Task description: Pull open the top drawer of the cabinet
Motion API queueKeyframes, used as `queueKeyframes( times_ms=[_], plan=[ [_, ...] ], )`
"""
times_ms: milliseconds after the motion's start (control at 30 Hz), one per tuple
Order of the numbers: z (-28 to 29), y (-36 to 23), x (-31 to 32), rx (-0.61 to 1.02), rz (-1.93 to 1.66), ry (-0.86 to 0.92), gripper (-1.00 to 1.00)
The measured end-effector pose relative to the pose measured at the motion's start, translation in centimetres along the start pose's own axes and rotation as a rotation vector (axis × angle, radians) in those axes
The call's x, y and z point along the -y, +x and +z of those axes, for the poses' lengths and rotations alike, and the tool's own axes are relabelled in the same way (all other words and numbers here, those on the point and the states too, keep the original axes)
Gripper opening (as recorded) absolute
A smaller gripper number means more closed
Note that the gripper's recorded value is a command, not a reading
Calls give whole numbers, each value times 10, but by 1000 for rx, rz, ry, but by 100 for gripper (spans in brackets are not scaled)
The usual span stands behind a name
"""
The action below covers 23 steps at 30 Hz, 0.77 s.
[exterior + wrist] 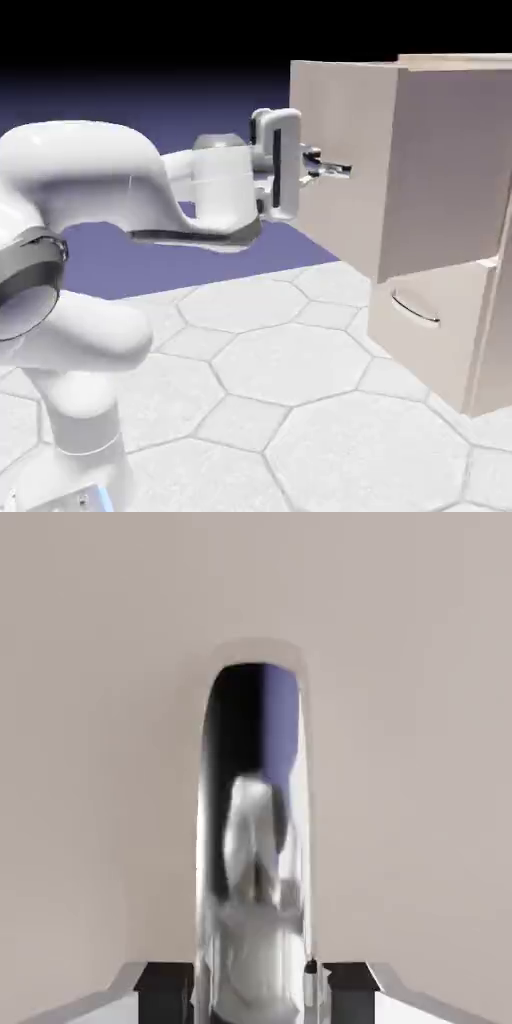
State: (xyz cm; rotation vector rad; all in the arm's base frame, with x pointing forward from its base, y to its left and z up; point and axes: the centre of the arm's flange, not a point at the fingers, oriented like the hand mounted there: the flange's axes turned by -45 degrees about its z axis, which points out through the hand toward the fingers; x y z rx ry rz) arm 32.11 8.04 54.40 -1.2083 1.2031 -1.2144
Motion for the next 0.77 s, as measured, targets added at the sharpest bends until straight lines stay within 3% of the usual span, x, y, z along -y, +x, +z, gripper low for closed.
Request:
queueKeyframes(
  times_ms=[233, 567, 600, 667, 767],
  plan=[
    [-28, 7, 12, -15, -7, 57, -100],
    [-3, 1, 1, -1, 4, 0, -100],
    [-2, 0, 0, 0, 4, -5, 100],
    [-2, 0, 0, 0, 4, -5, 100],
    [-45, 0, 1, 1, 5, -5, 100]
  ],
)
